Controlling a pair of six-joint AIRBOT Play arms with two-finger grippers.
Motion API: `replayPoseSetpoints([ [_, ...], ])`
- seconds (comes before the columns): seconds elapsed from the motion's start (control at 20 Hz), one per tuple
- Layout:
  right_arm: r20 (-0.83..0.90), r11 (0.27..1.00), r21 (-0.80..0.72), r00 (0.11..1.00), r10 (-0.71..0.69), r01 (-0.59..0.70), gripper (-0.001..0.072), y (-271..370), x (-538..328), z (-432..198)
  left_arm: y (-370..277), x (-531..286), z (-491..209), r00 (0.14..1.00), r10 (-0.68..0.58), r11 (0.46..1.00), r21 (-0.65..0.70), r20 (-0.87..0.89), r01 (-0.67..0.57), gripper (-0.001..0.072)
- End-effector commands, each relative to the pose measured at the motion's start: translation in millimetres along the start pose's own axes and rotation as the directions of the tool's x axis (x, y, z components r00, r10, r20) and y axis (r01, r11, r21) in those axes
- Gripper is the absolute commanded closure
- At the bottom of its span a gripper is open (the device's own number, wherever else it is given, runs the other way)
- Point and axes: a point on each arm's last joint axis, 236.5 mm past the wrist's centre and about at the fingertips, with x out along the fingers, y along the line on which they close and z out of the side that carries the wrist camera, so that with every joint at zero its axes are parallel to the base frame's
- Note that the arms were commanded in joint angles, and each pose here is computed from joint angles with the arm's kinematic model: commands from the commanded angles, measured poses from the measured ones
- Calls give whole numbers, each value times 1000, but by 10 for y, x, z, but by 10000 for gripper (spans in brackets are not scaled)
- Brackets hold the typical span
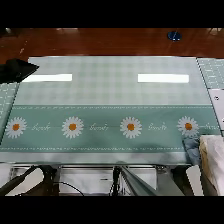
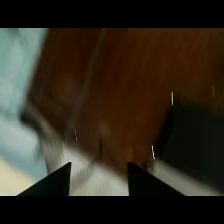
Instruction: Fold the shirts.
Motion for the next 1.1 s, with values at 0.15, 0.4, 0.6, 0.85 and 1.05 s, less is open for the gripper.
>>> replayPoseSetpoints([
  [0.15,929,480,-153,40,368,-864,425,1216,-3602,3094,-341,224,-48,999,-39,954,296,-21,43,206],
  [0.4,96,302,-825,409,908,-477,371,3781,-3534,1025,-531,791,-220,982,185,841,523,-39,-138,277],
  [0.6,-142,88,-905,491,859,-416,335,4134,-3633,115,-383,1069,-870,906,358,791,589,-227,-165,277],
  [0.85,-162,138,-836,478,863,-531,335,4222,-3728,-26,-234,1175,-1305,835,394,875,436,-385,-213,275],
  [1.05,-180,171,-801,504,845,-573,336,4181,-3667,-68,-184,1193,-1381,817,401,877,432,-414,-212,274],
])
